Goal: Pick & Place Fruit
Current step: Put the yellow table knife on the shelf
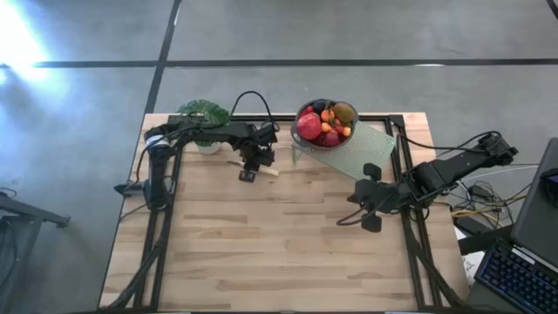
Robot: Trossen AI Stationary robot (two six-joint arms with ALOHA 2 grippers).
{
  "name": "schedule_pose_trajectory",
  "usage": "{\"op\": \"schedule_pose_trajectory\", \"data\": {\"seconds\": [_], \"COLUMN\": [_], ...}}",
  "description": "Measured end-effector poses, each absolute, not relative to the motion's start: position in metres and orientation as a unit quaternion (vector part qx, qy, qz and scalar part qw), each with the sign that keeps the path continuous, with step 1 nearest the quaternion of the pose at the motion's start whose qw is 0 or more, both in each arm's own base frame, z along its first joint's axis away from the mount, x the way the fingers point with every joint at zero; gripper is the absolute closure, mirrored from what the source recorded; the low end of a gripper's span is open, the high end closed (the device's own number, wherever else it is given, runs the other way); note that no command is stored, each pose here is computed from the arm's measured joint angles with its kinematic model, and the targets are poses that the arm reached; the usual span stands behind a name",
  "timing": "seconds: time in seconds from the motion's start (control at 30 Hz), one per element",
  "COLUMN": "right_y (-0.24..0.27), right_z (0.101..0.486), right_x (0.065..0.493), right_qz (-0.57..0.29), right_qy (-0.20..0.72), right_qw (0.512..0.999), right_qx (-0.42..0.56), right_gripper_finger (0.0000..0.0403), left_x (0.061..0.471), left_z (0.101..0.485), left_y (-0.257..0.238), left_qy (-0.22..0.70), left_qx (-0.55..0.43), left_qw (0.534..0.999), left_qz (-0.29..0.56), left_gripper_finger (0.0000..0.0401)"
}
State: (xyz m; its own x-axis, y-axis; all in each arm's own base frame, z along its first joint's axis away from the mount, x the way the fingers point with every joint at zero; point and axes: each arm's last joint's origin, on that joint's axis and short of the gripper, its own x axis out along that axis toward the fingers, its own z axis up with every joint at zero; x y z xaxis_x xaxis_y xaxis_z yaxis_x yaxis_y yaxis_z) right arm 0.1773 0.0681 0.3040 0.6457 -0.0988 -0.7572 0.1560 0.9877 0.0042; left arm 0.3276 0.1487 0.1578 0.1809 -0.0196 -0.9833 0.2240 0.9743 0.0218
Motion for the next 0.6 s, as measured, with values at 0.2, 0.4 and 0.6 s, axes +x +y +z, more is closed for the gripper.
{"op": "schedule_pose_trajectory", "data": {"seconds": [0.2, 0.4, 0.6], "right_y": [0.068, 0.068, 0.069], "right_z": [0.304, 0.304, 0.304], "right_x": [0.177, 0.177, 0.177], "right_qz": [-0.07, -0.075, -0.07], "right_qy": [0.415, 0.415, 0.42], "right_qw": [0.906, 0.905, 0.902], "right_qx": [0.035, 0.051, 0.067], "right_gripper_finger": [0.0394, 0.0394, 0.0394], "left_x": [0.327, 0.328, 0.329], "left_z": [0.173, 0.188, 0.203], "left_y": [0.132, 0.105, 0.066], "left_qy": [0.632, 0.635, 0.649], "left_qx": [0.085, 0.099, 0.165], "left_qw": [0.766, 0.761, 0.741], "left_qz": [-0.085, -0.088, -0.061], "left_gripper_finger": [0.0359, 0.0359, 0.0359]}}
